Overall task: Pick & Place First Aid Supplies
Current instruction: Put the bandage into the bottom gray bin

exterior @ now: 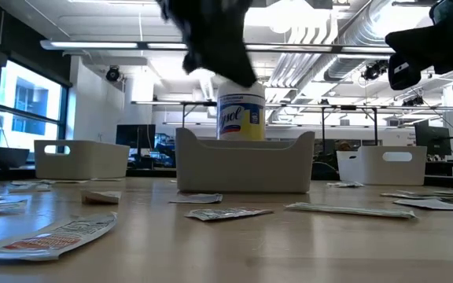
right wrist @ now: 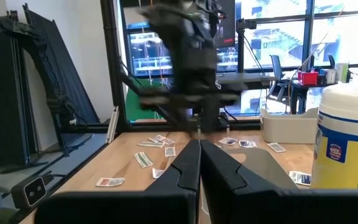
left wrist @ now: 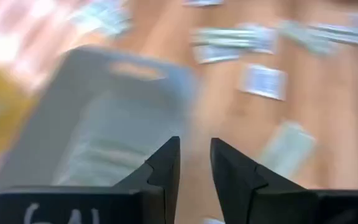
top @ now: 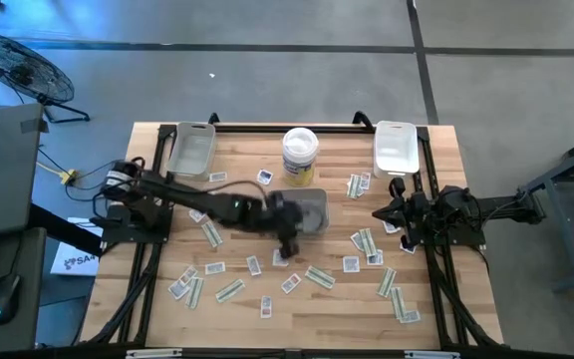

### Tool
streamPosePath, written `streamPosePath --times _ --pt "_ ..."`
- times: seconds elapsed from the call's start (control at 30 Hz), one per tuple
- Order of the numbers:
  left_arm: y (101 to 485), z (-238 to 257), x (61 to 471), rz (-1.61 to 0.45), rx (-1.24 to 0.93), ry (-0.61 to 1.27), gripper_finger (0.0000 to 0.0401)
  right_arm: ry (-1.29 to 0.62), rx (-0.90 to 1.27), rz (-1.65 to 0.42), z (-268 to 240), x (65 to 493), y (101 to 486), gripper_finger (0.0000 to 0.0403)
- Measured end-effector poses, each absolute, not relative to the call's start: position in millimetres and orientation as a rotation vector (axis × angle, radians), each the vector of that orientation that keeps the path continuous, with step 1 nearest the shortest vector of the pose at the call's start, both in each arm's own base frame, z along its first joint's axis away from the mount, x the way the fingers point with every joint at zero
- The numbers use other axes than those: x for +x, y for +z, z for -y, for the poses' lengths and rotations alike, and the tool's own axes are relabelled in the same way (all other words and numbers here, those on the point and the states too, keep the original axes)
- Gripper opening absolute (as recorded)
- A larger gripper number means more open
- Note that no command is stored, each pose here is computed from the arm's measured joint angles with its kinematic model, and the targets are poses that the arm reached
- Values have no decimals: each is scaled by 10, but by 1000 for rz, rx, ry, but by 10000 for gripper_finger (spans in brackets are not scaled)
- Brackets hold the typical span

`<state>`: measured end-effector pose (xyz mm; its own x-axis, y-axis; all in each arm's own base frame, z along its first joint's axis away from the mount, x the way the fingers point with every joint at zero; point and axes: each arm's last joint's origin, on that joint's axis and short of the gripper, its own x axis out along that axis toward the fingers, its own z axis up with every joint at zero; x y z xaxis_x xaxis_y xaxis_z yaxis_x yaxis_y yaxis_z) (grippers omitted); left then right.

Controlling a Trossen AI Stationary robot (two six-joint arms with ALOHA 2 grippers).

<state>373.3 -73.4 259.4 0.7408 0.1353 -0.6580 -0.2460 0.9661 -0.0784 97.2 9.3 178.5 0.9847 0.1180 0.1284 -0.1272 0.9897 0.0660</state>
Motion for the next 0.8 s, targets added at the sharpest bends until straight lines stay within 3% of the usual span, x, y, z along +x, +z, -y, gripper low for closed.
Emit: streamPosePath --times 0.2,0.43,0.6,0.8 --pt "2481 1338 3841 -554 -142 38 87 123 74 110 -93 977 1772 5" --pt "1749 1858 4050 -617 -63 18 87 123 73 104 -93 981 1767 5" --pt "1452 1948 4254 -674 -11 30 87 122 73 86 -94 988 1751 5" --pt "1406 1898 4273 -714 46 128 87 122 73 87 -94 990 1753 5"
